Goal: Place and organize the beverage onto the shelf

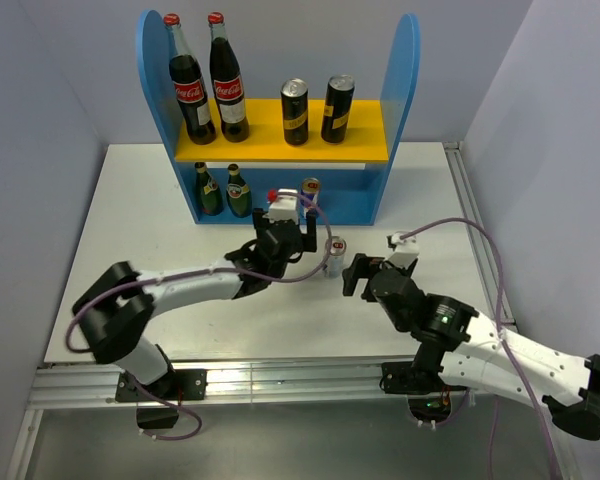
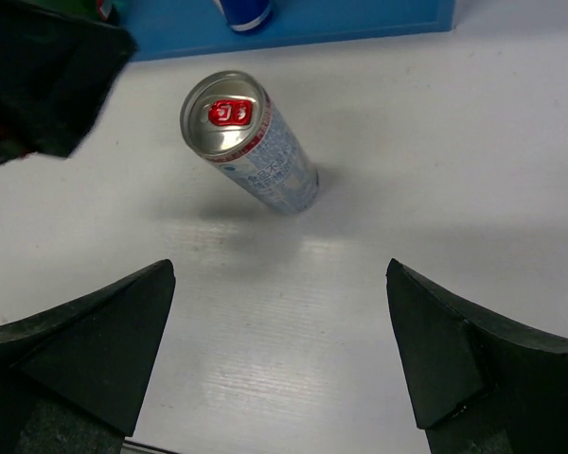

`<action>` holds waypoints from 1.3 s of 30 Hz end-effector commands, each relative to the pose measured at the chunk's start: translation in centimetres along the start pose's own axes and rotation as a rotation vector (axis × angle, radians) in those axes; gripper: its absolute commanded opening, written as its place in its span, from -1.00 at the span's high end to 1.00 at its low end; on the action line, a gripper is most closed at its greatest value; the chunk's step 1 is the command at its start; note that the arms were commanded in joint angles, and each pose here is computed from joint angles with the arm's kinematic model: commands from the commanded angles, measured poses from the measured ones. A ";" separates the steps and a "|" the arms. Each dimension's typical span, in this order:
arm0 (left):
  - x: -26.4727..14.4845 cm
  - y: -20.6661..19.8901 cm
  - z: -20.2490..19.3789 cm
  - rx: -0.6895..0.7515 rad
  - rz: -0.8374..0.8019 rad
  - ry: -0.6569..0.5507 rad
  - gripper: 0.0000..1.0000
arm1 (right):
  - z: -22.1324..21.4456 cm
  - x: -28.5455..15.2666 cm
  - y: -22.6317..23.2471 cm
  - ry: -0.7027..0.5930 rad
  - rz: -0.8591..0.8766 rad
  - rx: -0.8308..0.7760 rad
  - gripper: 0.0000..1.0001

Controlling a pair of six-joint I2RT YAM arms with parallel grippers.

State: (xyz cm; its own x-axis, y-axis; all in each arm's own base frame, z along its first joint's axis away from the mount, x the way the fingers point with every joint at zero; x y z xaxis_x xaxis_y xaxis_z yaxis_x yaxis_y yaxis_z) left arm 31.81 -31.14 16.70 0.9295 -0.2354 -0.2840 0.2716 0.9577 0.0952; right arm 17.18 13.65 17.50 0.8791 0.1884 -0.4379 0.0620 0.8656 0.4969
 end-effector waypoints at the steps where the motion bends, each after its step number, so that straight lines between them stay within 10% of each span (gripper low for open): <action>1: -4.2 2.6 1.4 -0.084 0.044 0.011 -0.99 | -1.7 1.4 1.3 0.042 0.028 -0.001 -1.00; 16: -22.7 12.1 5.4 -0.271 -0.064 -0.005 -0.99 | -4.5 8.6 4.3 0.035 -0.080 -0.055 -1.00; 34: -24.9 16.7 4.0 -0.293 0.041 0.018 -0.99 | -3.5 15.8 2.0 -0.028 -0.250 -0.020 -0.97; 39: -24.6 16.7 3.8 -0.274 0.062 0.032 -0.99 | -4.0 16.1 1.7 -0.026 -0.266 -0.013 -0.68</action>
State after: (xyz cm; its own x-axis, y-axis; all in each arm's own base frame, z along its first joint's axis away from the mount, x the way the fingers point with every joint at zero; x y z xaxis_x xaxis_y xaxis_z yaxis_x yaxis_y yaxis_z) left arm 14.20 -10.03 29.08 0.9287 -0.1985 -0.3134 0.1515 0.9741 -0.1681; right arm 28.62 19.72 7.69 0.8277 -0.0360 -0.5600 0.2652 0.9046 0.3338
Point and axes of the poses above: each gripper's point midway between its finger pads, its own x axis out along the fingers, its own y axis along the line the jaws close on, z = x × y, the point moved 3 cm from there along -x, back along the fingers, and after that the axes turned 15 degrees about x, right-handed, at the moved point
